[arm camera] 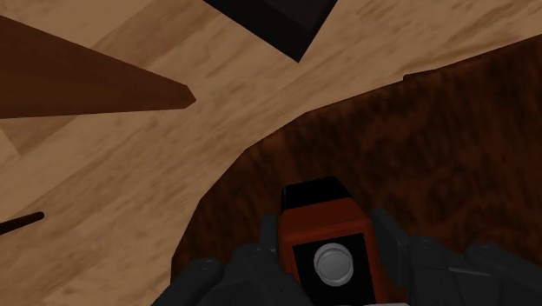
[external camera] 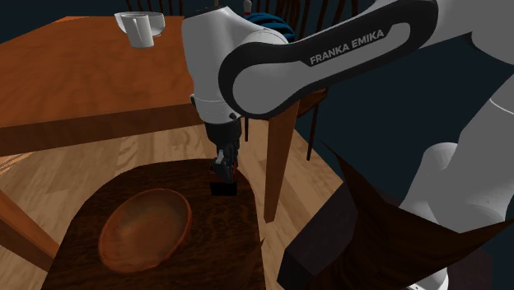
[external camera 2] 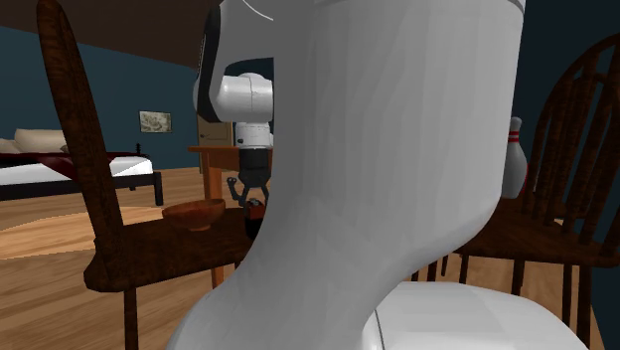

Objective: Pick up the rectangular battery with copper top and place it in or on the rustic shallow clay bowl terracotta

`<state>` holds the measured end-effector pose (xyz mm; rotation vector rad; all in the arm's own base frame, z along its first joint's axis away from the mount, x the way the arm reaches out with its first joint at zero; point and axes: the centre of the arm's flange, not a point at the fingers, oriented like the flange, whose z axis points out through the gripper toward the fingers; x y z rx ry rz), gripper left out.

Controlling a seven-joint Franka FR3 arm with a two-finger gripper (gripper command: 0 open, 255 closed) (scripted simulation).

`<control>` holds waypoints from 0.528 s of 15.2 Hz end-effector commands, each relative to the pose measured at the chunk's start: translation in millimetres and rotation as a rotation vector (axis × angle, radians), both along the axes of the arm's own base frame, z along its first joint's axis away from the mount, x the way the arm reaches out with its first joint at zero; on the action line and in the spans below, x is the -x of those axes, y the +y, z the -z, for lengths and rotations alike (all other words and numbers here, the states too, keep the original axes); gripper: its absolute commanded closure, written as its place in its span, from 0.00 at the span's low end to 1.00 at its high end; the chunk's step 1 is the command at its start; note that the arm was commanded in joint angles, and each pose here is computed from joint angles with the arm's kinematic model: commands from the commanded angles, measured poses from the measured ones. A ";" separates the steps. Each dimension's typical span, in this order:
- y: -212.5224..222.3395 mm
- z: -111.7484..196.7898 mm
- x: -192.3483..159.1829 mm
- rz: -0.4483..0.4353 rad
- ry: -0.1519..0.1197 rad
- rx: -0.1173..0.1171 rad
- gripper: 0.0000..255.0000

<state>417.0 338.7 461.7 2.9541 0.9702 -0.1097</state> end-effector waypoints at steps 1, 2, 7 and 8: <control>-1.3 8.9 3.1 0.000 0.026 0.015 1.00; 1.1 8.8 4.3 0.000 0.026 0.015 1.00; -0.7 3.1 1.4 0.000 0.027 0.015 1.00; -0.8 -2.2 1.5 0.000 0.027 0.015 1.00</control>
